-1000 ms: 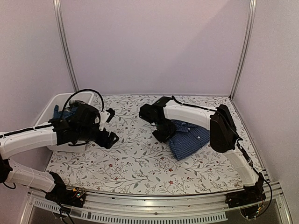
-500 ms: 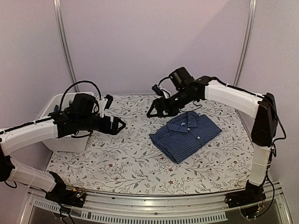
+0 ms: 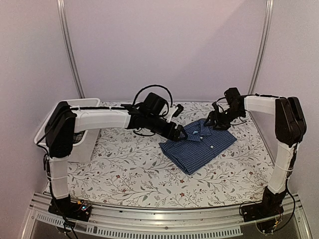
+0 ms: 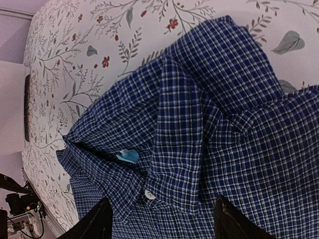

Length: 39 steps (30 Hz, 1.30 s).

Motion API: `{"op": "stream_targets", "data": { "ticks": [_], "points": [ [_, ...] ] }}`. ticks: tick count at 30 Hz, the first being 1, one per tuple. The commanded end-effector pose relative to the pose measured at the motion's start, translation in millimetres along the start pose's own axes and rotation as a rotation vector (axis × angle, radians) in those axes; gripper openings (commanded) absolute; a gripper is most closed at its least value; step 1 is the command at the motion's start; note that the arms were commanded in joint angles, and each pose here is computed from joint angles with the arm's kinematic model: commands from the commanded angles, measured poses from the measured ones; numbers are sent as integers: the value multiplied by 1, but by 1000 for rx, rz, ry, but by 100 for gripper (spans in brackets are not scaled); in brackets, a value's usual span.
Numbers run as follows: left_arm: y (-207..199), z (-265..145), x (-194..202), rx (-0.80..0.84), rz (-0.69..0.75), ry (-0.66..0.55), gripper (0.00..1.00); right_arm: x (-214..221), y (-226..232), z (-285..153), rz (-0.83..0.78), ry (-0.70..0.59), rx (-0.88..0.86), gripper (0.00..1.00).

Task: Fold and stack the mixed laundry pile
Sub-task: Move the square-folded shirt to the center of the board, then adjust the square-folded shirt at the center of the board.

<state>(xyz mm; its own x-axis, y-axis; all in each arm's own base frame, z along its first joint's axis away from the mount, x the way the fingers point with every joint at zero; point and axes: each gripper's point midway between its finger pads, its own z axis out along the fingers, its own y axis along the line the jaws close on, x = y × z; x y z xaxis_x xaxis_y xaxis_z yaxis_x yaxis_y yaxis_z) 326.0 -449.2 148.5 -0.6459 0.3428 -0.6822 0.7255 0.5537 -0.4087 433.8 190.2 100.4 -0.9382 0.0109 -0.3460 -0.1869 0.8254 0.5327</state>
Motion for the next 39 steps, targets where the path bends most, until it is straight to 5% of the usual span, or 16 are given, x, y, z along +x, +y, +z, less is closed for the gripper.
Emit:
{"op": "stream_targets", "data": {
  "ticks": [1, 10, 17, 22, 27, 39],
  "points": [
    [-17, 48, 46, 133, -14, 205, 81, 41, -24, 32, 14, 135, 20, 67],
    [53, 47, 102, 54, -157, 314, 76, 146, -22, 42, 34, 343, -29, 67],
    [100, -7, 129, 6, -208, 327, 74, 224, 84, 31, -57, 505, -279, 68],
    [89, -63, 97, 63, -153, 170, 78, 181, 106, -18, -114, 313, -303, 67],
    [105, -80, 75, 21, -191, 92, 75, 128, 55, -52, -44, 98, -172, 57],
    [135, -32, 67, 12, -107, 177, 53, 176, -10, -18, 34, 295, 23, 51]
  ]
}}
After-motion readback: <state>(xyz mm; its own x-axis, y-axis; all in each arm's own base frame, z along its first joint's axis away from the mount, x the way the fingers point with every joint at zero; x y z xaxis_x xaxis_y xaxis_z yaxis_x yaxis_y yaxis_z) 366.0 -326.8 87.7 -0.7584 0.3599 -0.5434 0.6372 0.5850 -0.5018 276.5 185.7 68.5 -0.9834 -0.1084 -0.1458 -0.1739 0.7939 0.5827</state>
